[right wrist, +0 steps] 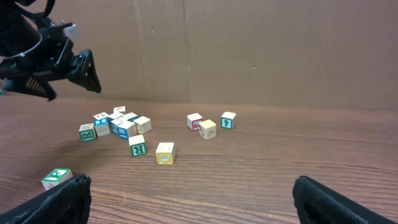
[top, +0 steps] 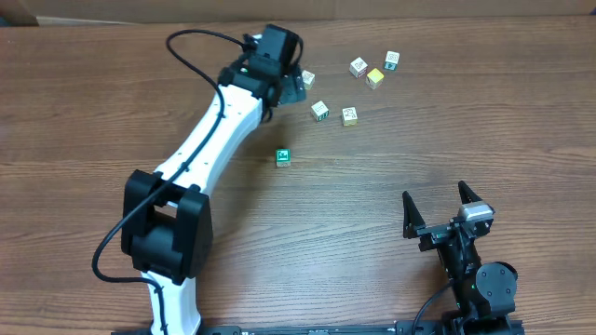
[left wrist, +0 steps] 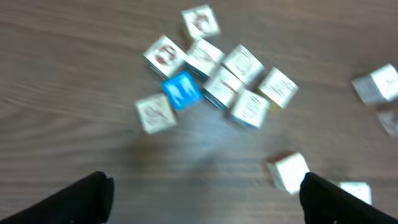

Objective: Form a horizontal line
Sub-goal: 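Move the left gripper back up to the block cluster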

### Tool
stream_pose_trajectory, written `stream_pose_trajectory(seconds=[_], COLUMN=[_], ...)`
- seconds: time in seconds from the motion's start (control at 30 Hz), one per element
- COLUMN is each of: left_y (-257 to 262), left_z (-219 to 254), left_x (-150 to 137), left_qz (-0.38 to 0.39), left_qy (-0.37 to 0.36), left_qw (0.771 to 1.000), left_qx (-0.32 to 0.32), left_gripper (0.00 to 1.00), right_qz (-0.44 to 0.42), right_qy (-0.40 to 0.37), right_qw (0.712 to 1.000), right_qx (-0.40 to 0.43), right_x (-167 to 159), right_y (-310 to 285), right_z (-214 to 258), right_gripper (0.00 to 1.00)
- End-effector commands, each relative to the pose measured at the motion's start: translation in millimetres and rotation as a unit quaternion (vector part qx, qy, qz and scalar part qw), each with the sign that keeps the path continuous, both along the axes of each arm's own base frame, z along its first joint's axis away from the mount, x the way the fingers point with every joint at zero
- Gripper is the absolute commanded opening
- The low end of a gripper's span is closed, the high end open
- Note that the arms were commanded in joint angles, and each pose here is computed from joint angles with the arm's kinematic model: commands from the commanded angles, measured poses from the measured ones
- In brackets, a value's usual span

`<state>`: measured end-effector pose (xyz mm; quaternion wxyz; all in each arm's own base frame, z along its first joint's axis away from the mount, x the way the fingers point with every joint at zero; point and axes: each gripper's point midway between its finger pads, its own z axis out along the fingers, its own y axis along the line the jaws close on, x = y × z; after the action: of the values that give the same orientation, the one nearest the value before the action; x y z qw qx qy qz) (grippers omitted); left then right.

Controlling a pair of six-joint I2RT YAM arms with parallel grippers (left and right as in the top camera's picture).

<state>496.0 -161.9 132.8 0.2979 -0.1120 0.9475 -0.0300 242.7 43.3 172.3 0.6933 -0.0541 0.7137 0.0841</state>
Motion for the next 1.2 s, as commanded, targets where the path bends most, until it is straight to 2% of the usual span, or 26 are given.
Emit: stream_pose_trajectory(seconds=[0.0, 0.4, 0.73, 0.97, 1.07, 1.17], left_y=[22, 35, 22, 23, 25, 33], left_z=[9, 22, -55, -76, -85, -91], left_x=[17, 61, 87, 89, 88, 89], left_qz=[0.007, -0.065, -0.110, -0.110, -0.107, -0.078], left_qy=[-0.029, -0.111, -0.090, -0.080, -0.073, -0.069], left_qw=[0.999, 0.990, 0.990, 0.991, 0.991, 0.994], left_qx=[0.033, 0.061, 0.016, 0.017, 0.020, 0.020], left_gripper=[0.97, 0.95, 0.95, 0.95, 0.90, 0.89], right_qz=[-0.004, -0.004, -0.004, -0.004, -0.004, -0.004], right_qy=[-0.002, -0.002, -0.002, -0.002, -0.002, -0.002], right_qw=[1.000, 1.000, 1.000, 1.000, 1.000, 1.000], right_qx=[-0.002, -0.002, -0.002, -0.002, -0.002, -0.002], right_x=[0, 0, 0, 0, 0, 0], right_y=[-2, -2, -2, -2, -2, -2], right_z=[-2, -2, -2, -2, -2, -2], right_gripper=[1.00, 1.00, 1.00, 1.00, 1.00, 1.00])
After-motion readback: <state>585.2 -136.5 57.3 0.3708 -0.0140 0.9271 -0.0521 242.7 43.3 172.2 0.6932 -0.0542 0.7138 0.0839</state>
